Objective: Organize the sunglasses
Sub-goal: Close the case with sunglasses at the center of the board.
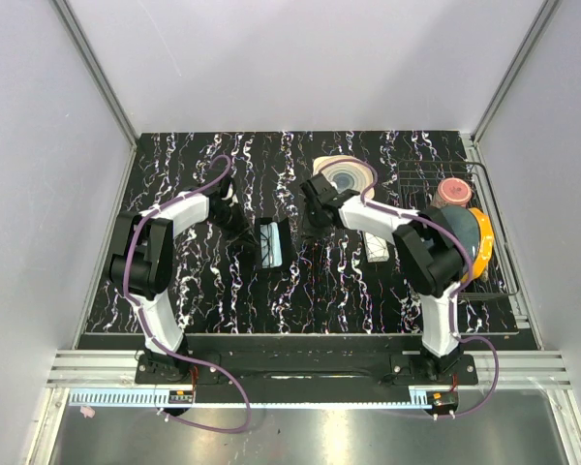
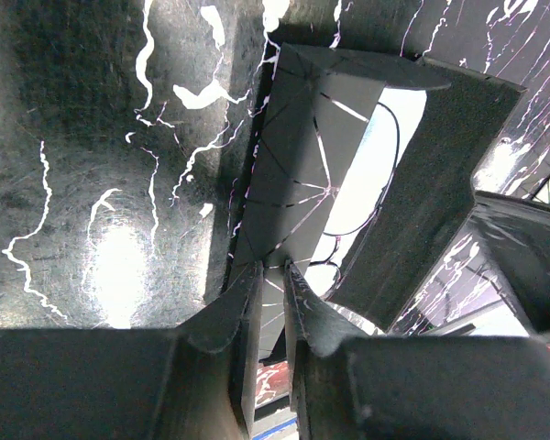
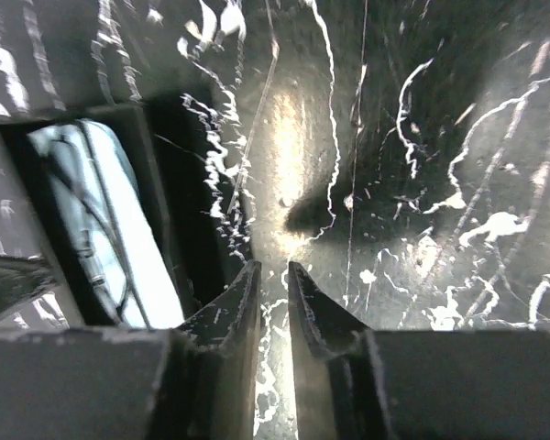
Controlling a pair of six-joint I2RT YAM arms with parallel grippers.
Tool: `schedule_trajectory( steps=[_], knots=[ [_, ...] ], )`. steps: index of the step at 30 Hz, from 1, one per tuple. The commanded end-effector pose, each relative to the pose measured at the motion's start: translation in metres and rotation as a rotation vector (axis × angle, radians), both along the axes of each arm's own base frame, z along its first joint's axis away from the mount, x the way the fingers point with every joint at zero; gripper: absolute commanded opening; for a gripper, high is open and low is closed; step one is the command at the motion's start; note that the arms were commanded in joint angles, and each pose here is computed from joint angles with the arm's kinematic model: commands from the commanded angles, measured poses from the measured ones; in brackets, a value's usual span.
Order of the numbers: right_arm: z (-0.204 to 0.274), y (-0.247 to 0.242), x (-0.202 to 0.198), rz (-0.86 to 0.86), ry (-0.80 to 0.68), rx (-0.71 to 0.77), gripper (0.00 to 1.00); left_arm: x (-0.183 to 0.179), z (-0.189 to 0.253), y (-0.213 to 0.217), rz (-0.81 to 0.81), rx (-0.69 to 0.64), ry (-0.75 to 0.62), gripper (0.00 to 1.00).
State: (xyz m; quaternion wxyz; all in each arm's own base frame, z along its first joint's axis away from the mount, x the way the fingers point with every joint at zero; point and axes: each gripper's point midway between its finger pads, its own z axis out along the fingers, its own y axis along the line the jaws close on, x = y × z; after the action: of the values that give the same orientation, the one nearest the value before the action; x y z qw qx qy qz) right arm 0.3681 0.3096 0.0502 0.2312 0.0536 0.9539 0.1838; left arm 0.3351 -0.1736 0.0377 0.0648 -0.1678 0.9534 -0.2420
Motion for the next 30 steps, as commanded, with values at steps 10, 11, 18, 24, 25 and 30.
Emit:
schedule_trajectory(
  steps=[10, 11, 18, 24, 25, 30],
  knots=[
    [0.005, 0.061, -0.015, 0.231, 0.061, 0.094, 0.27, -0.003, -0.036, 0.007, -0.015, 0.081, 0.035, 0.16],
    [0.012, 0.066, -0.014, 0.239, 0.042, 0.110, 0.27, -0.002, -0.036, 0.007, -0.012, 0.081, 0.036, 0.16],
    [0.046, 0.087, -0.017, 0.300, -0.014, 0.174, 0.31, -0.002, -0.038, 0.007, -0.012, 0.083, 0.037, 0.15],
    [0.035, 0.099, -0.025, 0.350, 0.004, 0.146, 0.34, -0.003, -0.036, 0.009, -0.009, 0.095, 0.034, 0.15],
    [0.026, 0.097, -0.025, 0.351, 0.018, 0.128, 0.34, -0.002, -0.032, 0.012, -0.001, 0.104, 0.025, 0.15],
    [0.017, 0.103, -0.027, 0.405, 0.015, 0.069, 0.38, 0.006, -0.005, 0.038, 0.067, 0.237, -0.073, 0.12]
  ],
)
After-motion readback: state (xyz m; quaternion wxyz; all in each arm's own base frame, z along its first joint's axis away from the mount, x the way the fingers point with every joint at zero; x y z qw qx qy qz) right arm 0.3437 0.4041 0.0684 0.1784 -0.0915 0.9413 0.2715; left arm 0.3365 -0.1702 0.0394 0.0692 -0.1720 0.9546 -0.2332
